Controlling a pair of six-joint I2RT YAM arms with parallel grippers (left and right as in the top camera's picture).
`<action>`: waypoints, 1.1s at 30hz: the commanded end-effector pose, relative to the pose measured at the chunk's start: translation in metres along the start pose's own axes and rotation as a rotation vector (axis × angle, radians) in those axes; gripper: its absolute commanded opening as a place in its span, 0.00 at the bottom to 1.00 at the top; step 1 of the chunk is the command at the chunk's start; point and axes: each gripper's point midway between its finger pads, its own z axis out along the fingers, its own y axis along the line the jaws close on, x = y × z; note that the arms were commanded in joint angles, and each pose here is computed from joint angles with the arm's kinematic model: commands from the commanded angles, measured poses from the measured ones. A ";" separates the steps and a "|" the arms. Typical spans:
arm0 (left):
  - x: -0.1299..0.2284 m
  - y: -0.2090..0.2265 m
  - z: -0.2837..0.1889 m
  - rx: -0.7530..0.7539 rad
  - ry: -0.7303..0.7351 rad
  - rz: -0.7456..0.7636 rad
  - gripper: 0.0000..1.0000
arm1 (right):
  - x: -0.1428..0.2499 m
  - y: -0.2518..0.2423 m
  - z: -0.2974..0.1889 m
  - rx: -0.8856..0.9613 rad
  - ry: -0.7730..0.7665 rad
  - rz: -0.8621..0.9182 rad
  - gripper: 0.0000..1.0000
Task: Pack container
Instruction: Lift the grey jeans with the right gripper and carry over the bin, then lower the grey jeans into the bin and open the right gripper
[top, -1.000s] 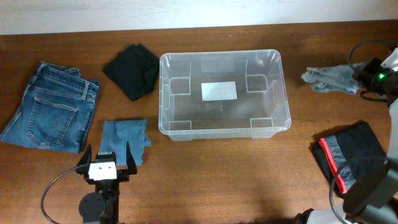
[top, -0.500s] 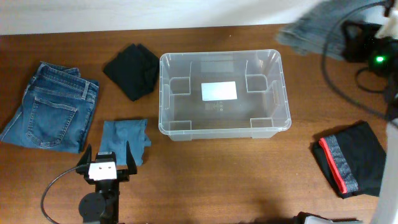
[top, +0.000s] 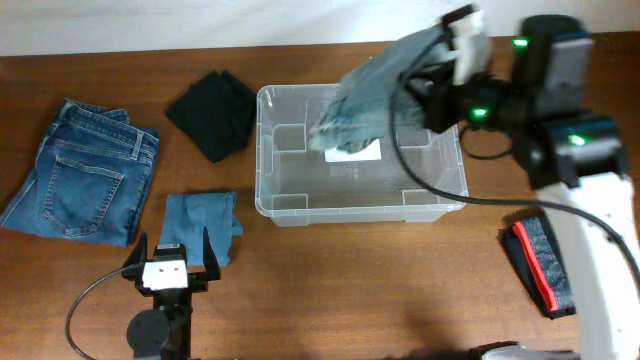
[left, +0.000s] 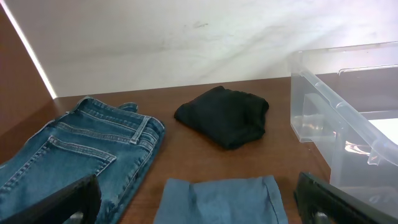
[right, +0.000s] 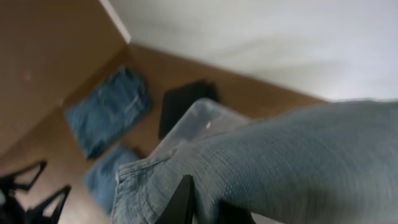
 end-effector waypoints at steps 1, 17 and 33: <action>0.002 -0.002 0.000 0.009 0.002 0.009 1.00 | 0.001 0.017 0.018 -0.066 0.027 -0.128 0.04; 0.002 -0.002 0.000 0.009 0.002 0.009 1.00 | 0.074 0.006 0.093 -0.180 0.276 -0.121 0.04; 0.002 -0.002 0.000 0.009 0.002 0.009 1.00 | 0.115 -0.018 0.115 -0.160 0.408 -0.154 0.04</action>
